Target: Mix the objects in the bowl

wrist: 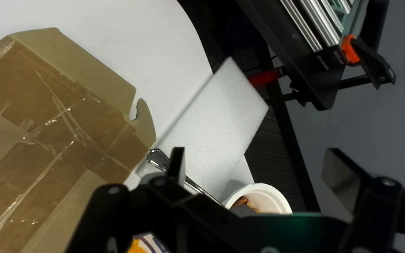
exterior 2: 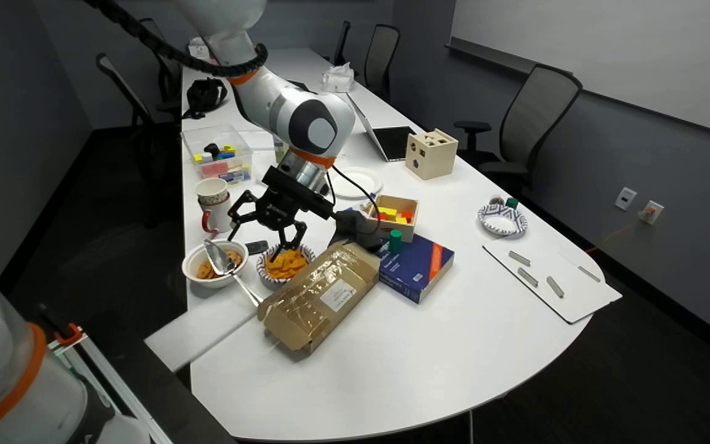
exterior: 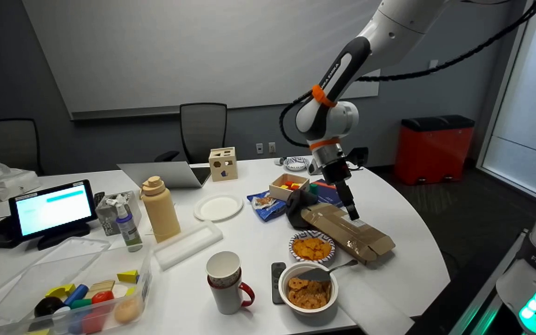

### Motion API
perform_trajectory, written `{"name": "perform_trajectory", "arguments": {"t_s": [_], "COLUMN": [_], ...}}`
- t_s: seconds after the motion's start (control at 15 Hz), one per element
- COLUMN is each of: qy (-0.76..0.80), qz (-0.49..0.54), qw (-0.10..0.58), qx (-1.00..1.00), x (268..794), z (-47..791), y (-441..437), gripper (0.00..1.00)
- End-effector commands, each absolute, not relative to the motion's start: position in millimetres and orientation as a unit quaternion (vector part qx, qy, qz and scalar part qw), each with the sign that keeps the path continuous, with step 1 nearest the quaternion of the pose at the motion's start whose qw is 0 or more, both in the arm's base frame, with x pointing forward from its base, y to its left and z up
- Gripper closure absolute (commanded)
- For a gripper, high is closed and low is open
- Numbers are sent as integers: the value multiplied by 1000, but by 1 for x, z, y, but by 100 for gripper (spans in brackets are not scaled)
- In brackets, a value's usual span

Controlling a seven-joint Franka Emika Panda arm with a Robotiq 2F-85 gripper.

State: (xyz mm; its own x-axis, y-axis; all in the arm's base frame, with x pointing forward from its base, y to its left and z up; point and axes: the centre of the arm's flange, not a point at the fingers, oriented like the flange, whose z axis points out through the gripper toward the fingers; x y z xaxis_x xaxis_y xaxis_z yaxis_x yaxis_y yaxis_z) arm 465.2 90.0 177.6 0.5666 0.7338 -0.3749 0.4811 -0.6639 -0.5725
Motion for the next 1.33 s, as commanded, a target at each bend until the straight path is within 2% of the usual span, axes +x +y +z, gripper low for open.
{"name": "perform_trajectory", "arguments": {"t_s": [0.0,0.33,1.27], "qy": [-353,-356,-421], "qz": [304,309,270], "qw": [208,220,234], "qx": [-860,-854,-834], "x": [467,476,461], "z": [175,148,72], "y": [89,96,118], "gripper": [0,0,0]}}
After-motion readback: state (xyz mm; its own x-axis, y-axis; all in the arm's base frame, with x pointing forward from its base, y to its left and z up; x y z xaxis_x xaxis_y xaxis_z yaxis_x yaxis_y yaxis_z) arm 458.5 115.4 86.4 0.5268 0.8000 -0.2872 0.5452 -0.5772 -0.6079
